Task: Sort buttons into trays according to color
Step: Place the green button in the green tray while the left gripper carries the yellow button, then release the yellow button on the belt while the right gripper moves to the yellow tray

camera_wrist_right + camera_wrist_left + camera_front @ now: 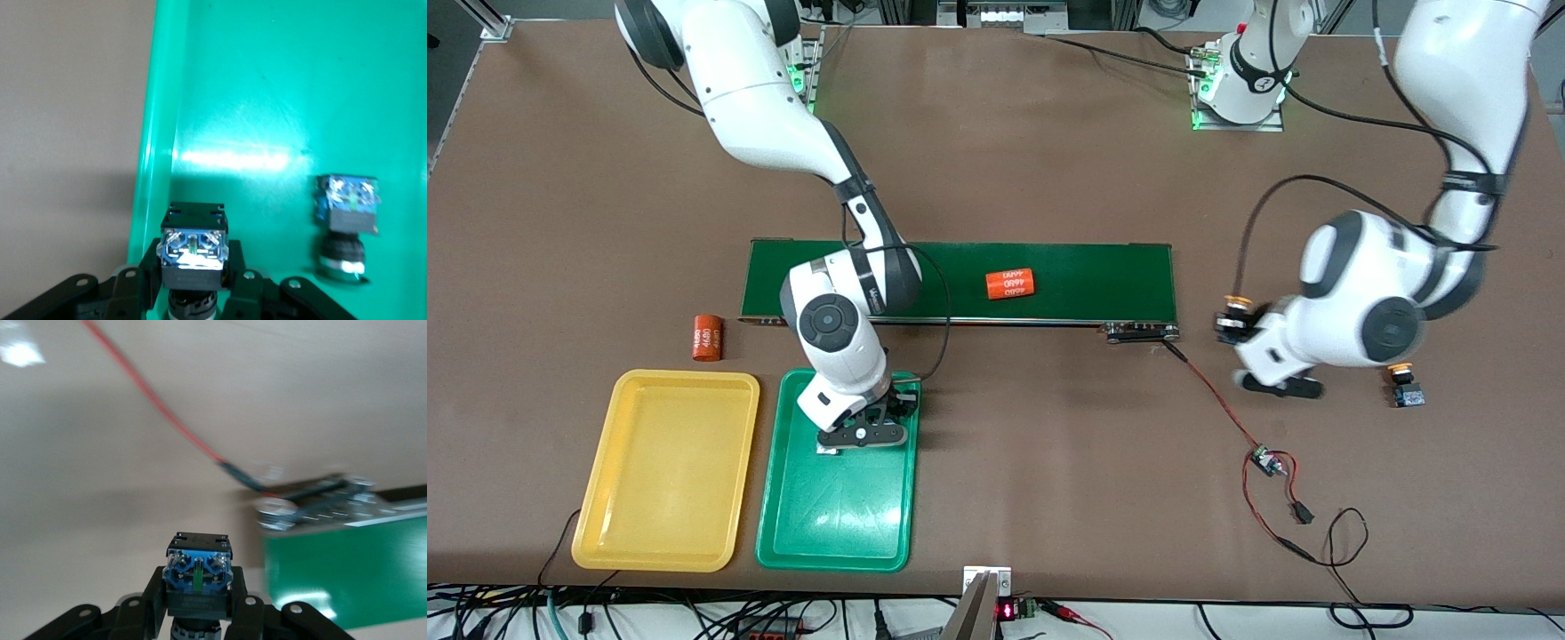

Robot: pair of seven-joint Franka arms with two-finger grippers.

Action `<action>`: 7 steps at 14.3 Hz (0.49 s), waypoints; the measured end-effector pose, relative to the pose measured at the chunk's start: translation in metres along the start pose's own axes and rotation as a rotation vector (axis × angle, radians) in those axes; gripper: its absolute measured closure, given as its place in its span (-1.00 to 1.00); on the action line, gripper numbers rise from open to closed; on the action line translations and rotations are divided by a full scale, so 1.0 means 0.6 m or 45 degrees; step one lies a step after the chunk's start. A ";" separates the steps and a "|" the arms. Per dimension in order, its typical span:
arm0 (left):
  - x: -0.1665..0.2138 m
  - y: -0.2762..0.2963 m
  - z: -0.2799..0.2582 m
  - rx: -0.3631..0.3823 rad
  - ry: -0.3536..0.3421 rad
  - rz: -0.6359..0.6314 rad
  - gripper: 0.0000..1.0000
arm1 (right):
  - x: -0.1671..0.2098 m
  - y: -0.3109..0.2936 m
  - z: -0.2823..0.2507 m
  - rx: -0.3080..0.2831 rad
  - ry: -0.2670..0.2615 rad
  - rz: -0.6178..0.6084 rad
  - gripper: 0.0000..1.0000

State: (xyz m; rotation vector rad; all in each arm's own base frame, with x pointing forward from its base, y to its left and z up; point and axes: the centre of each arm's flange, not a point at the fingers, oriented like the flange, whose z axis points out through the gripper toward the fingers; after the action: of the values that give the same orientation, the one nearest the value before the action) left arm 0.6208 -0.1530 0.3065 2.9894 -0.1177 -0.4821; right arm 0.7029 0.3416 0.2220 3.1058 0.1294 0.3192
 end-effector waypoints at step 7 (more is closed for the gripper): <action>-0.070 0.190 0.098 -0.111 -0.002 -0.101 0.18 | 0.029 0.086 0.068 0.127 -0.038 -0.036 0.09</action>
State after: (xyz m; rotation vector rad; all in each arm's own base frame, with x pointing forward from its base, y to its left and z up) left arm 0.5558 -0.2676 0.2777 2.9172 0.0214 -0.4852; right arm 0.7323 0.2915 0.1868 3.2022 0.1944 0.2740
